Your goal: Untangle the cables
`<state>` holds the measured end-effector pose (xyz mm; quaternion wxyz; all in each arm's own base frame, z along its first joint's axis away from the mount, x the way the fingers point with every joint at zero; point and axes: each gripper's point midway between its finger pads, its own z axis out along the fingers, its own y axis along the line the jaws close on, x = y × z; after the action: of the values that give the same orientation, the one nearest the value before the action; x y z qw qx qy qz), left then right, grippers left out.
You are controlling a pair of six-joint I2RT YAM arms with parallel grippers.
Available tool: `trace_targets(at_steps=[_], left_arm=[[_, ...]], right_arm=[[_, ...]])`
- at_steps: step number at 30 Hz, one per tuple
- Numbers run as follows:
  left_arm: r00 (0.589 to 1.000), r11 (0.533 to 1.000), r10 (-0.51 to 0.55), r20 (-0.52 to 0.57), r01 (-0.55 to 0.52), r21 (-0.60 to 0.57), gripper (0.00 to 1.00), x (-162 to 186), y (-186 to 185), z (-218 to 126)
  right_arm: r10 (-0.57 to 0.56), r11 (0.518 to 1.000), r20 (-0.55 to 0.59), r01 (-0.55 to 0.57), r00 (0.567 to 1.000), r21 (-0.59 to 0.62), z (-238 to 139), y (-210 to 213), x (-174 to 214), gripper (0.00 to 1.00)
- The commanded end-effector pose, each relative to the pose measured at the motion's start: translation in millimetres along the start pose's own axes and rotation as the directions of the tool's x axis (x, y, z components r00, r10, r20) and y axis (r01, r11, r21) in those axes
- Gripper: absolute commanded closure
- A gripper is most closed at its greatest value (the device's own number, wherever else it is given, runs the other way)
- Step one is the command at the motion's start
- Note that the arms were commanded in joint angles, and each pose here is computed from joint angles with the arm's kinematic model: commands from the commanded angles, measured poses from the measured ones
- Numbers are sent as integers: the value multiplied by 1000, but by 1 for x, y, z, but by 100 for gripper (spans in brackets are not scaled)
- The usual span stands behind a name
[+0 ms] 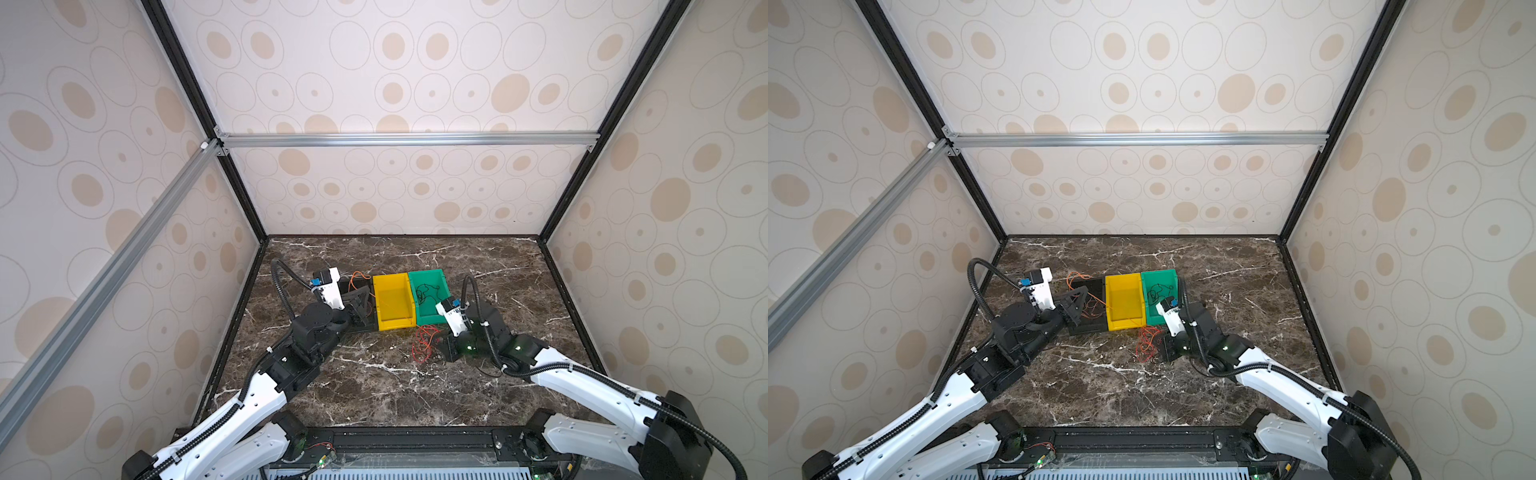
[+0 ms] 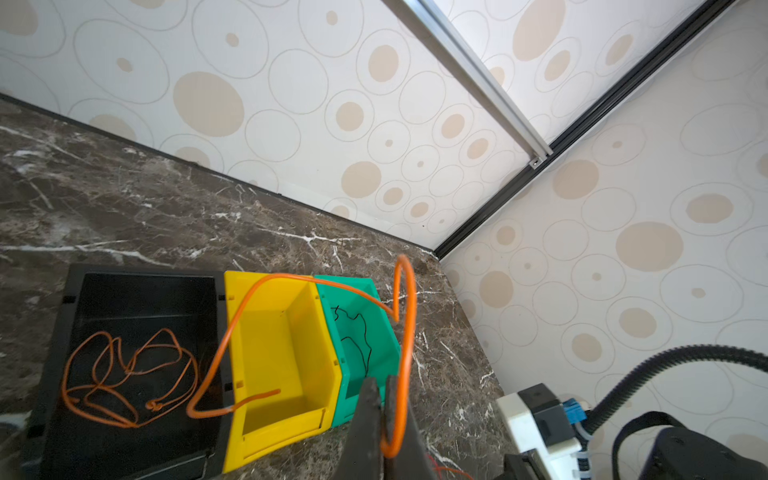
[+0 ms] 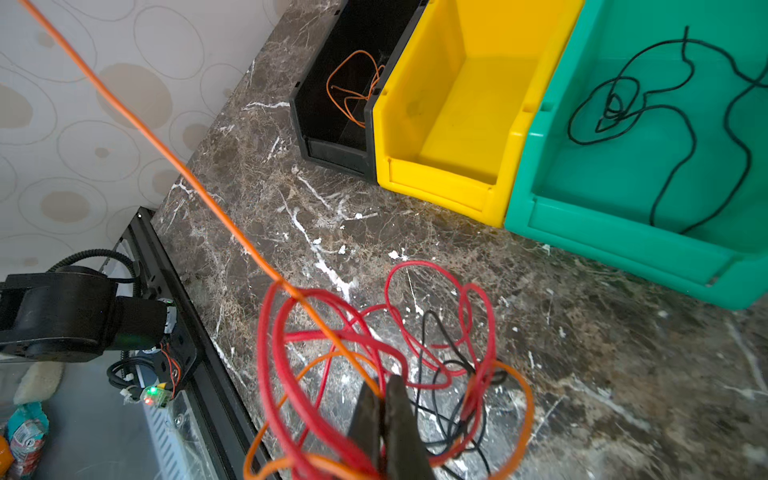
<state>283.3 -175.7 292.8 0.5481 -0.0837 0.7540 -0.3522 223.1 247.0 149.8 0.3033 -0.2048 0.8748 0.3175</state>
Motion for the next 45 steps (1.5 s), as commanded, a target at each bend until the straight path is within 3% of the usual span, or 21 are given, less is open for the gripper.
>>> trace_targets(at_steps=[1,4,10,13,20,23,28,35,45], left_arm=[[988,998,-43,147,49,-33,100,-40,6,-12],[993,999,-32,117,30,13,100,-35,-2,-7],[1000,995,-19,8,18,99,100,-16,-20,11],[1000,995,-13,6,12,103,100,-16,-21,11],[999,994,27,24,-30,106,100,-20,-23,12],[999,993,49,10,-50,106,100,-18,-24,14],[998,988,63,2,-63,143,100,-18,-31,7],[997,980,81,-7,-79,182,100,-18,-37,-9],[995,965,70,-76,-49,257,100,2,-46,-6]], right_arm=[[119,978,-193,-81,974,192,-6,-40,59,100],[138,971,-240,-84,961,223,-8,-45,67,97],[84,992,-238,-59,968,112,2,-30,67,89],[75,997,-231,-65,970,49,5,-22,68,84],[100,994,-283,-82,954,77,-2,-21,70,64],[110,992,-279,-86,954,96,-9,-20,66,60],[137,989,-226,-119,965,91,-19,-14,54,51],[202,978,-102,-206,974,-33,-25,9,30,43],[176,975,-24,-178,984,-130,-7,33,-8,33]])
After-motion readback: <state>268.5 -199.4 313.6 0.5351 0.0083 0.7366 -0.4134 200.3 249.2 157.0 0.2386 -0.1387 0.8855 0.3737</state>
